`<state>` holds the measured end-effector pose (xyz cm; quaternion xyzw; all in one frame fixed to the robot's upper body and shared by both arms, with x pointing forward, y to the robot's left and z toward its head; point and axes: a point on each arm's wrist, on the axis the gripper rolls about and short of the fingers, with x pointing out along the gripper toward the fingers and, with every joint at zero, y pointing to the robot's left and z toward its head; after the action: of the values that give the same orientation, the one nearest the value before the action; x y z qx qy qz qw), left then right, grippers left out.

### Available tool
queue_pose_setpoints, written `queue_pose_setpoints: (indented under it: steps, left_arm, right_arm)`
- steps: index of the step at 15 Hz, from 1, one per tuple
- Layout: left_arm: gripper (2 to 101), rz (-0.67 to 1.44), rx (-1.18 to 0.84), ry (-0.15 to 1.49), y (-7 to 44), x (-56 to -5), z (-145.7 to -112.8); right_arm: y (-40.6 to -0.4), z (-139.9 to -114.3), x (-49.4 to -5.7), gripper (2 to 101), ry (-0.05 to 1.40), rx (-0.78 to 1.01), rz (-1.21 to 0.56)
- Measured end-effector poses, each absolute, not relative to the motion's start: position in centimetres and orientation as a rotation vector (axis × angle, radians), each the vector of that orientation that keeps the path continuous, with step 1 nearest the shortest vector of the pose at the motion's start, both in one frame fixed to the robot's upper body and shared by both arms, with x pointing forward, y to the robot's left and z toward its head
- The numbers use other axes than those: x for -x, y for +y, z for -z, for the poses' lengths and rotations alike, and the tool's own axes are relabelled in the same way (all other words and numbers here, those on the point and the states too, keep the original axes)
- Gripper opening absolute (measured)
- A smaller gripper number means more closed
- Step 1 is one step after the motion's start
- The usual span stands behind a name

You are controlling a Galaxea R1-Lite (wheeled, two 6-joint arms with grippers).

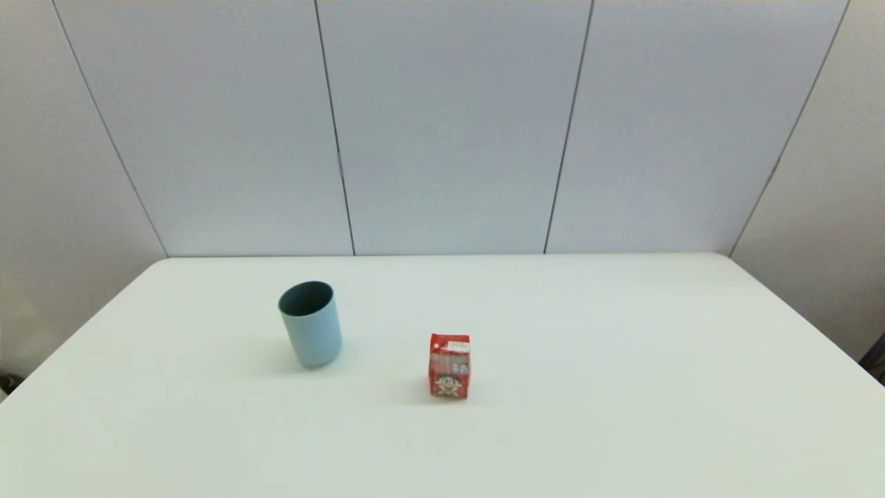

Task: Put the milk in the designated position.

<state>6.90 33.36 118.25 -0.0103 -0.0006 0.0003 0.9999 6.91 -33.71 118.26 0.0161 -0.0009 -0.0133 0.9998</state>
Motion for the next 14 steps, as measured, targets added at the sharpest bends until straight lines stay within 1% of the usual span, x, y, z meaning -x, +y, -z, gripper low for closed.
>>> queue_pose_setpoints:
  steps: [14]
  left_arm:
    - [97.9,-0.001,0.021,-0.001,33.36,-6.90,-118.25]
  right_arm:
    - [-33.72,-118.26,-6.91,97.3,-0.002,-0.031,0.027]
